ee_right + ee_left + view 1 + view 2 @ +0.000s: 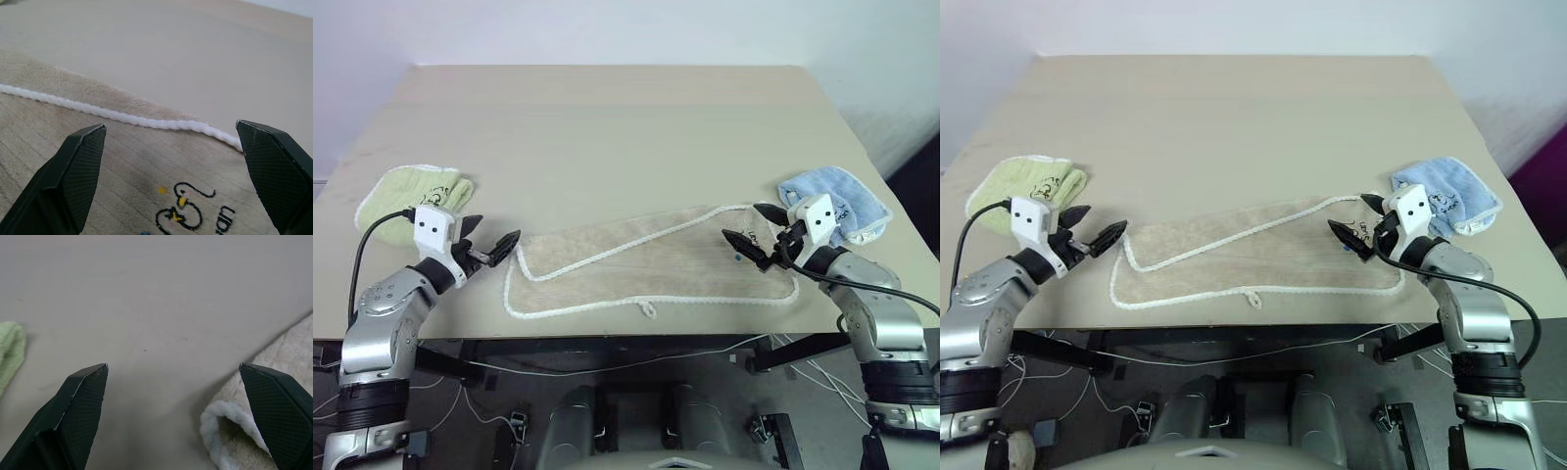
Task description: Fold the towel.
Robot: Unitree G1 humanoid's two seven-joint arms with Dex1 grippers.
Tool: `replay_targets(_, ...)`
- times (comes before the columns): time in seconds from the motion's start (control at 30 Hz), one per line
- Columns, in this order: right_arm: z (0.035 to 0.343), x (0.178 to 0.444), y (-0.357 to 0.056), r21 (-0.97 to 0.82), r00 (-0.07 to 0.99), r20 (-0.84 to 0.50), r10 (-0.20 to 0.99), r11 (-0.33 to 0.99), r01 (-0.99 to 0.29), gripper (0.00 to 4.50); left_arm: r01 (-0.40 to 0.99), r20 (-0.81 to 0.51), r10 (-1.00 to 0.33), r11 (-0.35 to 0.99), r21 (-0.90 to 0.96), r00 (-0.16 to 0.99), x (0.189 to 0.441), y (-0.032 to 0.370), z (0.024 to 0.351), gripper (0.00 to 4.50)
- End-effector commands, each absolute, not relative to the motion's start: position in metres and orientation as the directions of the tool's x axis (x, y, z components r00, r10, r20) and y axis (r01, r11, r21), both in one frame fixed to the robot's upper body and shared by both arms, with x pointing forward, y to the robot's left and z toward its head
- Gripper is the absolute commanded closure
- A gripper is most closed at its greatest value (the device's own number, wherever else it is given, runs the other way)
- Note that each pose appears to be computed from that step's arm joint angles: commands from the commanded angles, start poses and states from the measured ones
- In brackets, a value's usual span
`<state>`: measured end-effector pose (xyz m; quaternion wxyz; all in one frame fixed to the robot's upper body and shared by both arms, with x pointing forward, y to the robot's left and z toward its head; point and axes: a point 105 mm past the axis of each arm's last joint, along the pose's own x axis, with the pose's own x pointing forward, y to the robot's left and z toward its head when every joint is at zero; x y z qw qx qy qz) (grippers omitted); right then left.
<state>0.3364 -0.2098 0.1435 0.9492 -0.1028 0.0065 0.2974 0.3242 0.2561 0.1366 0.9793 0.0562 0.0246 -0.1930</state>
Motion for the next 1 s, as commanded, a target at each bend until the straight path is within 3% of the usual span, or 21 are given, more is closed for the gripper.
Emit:
replay_targets(0.03, 0.163, 0.34, -0.204, -0.228, 0.809, -0.013, 0.588, 0.786, -0.575, 0.0, 0.389, -0.022, -0.389, 0.913, 0.122, 0.921, 0.321, 0.248, 0.15, 0.02)
replay_targets(0.67, 0.16, 0.348, -0.193, -0.246, 0.794, -0.005, 0.608, 0.769, -0.591, 0.0, 0.371, -0.025, -0.372, 0.918, 0.139, 0.928, 0.326, 0.249, 0.147, 0.02)
replay_targets(1.0, 0.158, 0.344, -0.193, -0.251, 0.798, -0.007, 0.602, 0.771, -0.585, 0.0, 0.492, -0.081, -0.486, 0.846, 0.205, 0.87, 0.328, 0.241, 0.142, 0.02)
